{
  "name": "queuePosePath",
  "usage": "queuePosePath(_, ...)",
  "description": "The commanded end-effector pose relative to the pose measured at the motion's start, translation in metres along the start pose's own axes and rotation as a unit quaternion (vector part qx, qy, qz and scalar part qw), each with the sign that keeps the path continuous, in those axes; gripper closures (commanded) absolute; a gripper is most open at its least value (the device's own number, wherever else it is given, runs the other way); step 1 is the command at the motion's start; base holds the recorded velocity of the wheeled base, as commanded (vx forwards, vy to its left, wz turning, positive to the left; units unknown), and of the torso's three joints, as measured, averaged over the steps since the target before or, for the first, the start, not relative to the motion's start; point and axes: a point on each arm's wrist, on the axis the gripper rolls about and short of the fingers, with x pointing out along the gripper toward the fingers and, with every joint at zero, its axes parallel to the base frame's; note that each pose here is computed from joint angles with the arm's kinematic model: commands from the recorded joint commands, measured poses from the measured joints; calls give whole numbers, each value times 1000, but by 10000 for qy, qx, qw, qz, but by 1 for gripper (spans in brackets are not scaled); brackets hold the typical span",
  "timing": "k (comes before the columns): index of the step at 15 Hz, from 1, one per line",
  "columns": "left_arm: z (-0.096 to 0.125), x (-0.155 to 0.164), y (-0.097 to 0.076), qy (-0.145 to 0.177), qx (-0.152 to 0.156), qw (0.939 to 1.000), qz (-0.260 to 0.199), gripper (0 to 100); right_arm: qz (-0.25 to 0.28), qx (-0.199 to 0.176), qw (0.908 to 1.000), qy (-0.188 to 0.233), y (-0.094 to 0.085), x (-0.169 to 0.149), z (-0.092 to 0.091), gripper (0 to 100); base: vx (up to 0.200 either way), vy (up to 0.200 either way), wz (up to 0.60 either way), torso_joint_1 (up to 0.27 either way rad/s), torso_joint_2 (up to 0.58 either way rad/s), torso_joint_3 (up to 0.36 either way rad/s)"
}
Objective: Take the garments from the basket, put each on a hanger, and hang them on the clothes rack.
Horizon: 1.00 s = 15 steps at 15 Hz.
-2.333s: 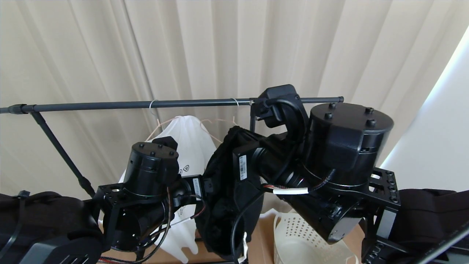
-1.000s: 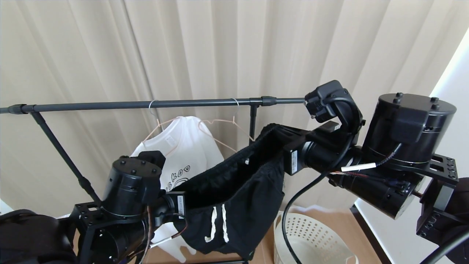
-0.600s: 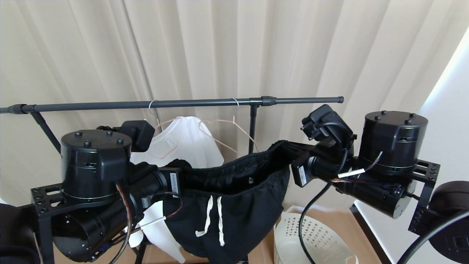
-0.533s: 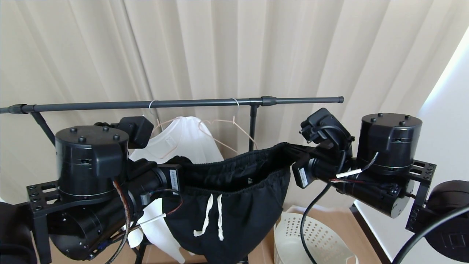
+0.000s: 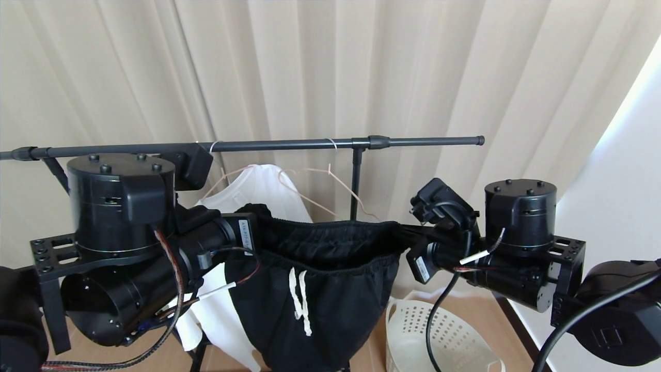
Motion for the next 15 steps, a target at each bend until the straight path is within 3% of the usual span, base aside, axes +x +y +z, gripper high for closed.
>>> queuePosePath(1,-2,4,0,44,7,10000,32,100,26,-2,10000,26,1,0,-2,100,0,0,0,0,0,0)
queuePosePath(4,0,28,2,107,-190,9994,256,100,628,12,9979,-126,3,-9,-2,100,0,0,0,0,0,0)
queuePosePath(9,15,32,-3,512,-605,9959,425,100,671,22,9977,-104,5,-8,-2,100,0,0,0,0,0,0)
queuePosePath(11,24,31,-6,561,-664,9953,426,100,679,22,9977,-66,5,-6,-4,100,0,0,0,0,0,0)
queuePosePath(15,17,31,-6,719,-590,9946,460,100,666,25,9977,-95,4,-8,-3,100,0,0,0,0,0,0)
